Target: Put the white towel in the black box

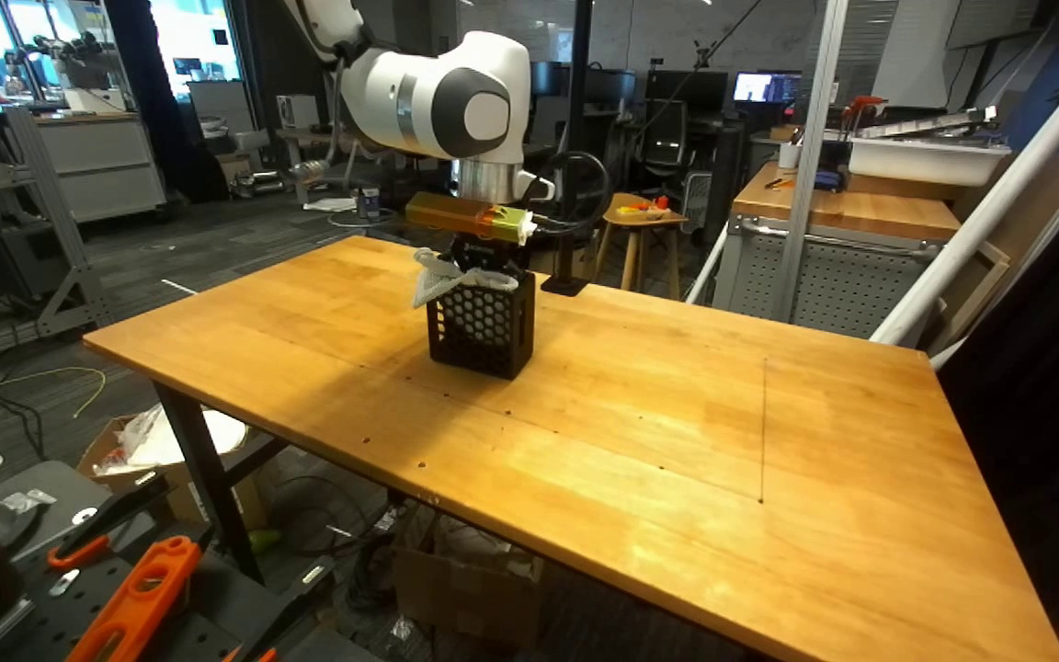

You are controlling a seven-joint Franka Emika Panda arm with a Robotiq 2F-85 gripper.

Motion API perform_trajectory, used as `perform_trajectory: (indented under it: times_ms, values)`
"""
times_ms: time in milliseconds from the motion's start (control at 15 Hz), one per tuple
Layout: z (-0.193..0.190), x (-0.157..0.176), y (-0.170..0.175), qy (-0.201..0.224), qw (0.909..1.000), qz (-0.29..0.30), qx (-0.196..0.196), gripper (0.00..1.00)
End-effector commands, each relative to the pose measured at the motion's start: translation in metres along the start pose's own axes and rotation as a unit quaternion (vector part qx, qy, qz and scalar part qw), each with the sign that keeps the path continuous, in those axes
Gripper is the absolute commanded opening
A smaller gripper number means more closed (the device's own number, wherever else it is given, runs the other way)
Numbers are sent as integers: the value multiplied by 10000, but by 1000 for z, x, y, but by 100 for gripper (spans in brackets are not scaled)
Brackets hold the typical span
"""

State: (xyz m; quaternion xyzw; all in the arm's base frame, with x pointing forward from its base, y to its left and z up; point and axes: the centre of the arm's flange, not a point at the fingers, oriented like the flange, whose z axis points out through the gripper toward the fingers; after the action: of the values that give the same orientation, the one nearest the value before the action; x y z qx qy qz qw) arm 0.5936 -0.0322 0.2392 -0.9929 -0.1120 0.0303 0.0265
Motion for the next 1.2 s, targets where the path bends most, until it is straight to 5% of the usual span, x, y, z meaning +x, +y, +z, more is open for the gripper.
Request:
perform_trajectory:
  times_ms: [0,1133]
  values:
    - [-37,-3,2,124,9999,9,-91,3]
    - [-136,6,-24,761,9944,-340,-651,3]
